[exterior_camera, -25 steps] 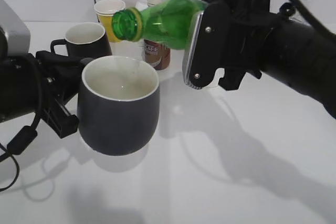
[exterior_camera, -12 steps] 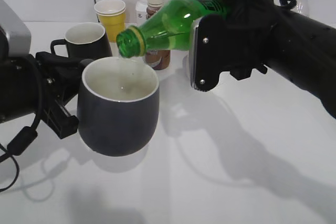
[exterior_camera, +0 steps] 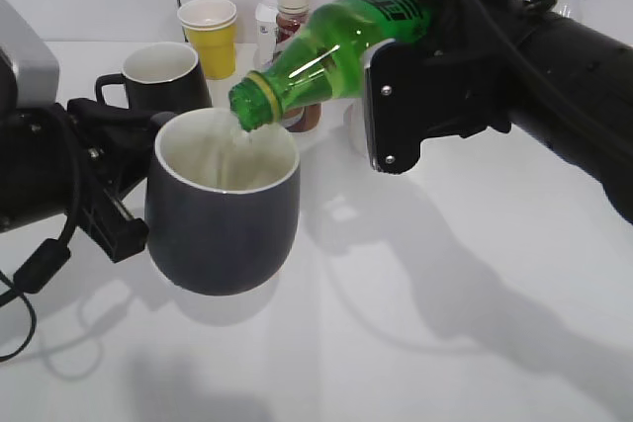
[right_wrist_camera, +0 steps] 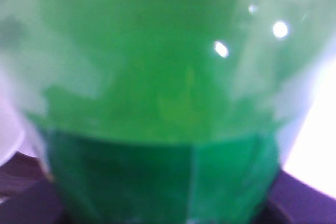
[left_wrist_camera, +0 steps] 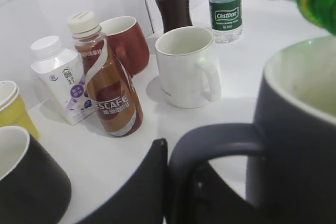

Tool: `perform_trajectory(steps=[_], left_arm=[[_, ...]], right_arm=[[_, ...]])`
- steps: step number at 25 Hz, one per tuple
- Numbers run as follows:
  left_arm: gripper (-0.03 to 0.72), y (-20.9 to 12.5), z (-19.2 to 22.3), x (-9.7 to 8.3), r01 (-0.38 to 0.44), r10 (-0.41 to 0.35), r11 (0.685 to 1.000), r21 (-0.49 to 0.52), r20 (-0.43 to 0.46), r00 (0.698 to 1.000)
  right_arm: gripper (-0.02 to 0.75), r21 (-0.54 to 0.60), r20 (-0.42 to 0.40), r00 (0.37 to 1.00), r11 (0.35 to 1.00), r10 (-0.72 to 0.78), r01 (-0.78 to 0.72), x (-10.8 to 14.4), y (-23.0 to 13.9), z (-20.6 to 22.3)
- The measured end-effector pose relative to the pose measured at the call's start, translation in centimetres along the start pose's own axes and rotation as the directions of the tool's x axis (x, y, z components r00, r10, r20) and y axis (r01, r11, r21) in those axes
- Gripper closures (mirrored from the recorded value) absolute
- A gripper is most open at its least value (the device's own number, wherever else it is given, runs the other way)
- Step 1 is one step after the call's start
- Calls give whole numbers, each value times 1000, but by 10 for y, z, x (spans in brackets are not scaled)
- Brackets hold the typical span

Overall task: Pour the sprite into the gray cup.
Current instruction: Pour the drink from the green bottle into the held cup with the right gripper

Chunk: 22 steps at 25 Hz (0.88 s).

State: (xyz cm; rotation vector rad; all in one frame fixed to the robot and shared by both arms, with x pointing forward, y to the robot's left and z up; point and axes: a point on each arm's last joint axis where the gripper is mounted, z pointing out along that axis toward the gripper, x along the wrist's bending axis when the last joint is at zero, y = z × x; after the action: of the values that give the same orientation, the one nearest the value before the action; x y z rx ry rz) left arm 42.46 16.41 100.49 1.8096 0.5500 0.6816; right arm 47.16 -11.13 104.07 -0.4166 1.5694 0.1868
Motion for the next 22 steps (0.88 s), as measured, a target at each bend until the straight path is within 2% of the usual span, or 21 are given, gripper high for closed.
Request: perform_trajectory(steps=[15, 22], left_arm=[[642, 0, 0, 0, -2, 2, 1000, 4, 0, 1000], [642, 0, 0, 0, -1, 1, 1000, 3, 0, 1000]], right_arm=[[342, 10, 24, 1000, 1000, -16, 16, -2, -1, 0], [342, -8, -108, 979, 984, 174, -176, 10, 2, 0]])
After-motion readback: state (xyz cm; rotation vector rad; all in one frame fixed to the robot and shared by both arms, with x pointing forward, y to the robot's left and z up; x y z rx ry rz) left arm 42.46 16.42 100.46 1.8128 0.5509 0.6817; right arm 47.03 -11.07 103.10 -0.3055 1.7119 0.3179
